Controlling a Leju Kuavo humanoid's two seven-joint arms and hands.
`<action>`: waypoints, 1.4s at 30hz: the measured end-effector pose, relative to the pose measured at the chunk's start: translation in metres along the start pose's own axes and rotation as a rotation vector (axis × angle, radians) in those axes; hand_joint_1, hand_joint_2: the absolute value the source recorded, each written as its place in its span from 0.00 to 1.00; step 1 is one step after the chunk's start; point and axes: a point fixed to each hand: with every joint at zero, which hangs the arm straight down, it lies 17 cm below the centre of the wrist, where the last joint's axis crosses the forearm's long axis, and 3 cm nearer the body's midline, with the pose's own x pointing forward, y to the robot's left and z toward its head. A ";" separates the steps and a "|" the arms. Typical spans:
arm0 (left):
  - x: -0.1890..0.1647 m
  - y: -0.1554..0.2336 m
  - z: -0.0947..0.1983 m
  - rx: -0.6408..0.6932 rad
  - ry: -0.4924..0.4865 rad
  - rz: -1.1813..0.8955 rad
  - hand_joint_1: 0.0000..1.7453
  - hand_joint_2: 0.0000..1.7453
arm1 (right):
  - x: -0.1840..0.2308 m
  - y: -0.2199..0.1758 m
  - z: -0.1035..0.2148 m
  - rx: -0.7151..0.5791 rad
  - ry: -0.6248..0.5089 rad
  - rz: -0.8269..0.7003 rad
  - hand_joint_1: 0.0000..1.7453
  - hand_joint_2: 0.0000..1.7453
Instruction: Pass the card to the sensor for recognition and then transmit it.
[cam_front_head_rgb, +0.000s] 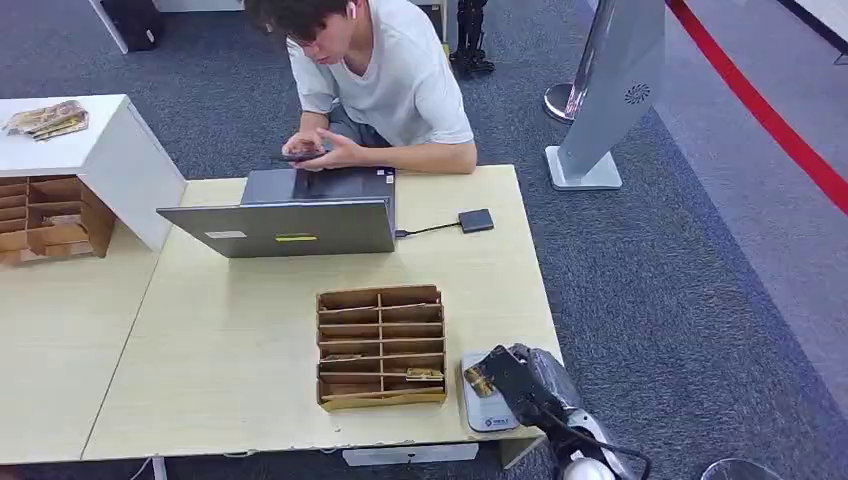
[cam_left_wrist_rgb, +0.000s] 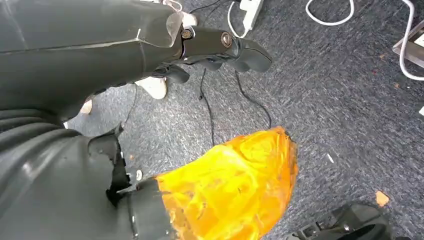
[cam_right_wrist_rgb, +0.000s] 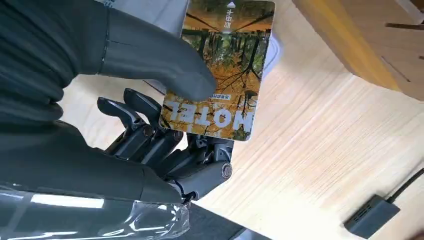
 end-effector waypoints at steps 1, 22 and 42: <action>0.000 0.000 0.000 0.000 0.000 0.000 0.00 0.00 | 0.000 0.000 -0.001 0.000 0.000 -0.001 1.00 1.00; -0.001 0.000 0.000 -0.002 0.007 -0.001 0.00 0.00 | -0.020 0.010 -0.007 0.017 0.066 0.017 1.00 1.00; -0.106 -0.074 0.051 -0.541 0.174 0.472 0.00 0.00 | -0.006 0.021 -0.032 0.077 0.043 0.043 1.00 1.00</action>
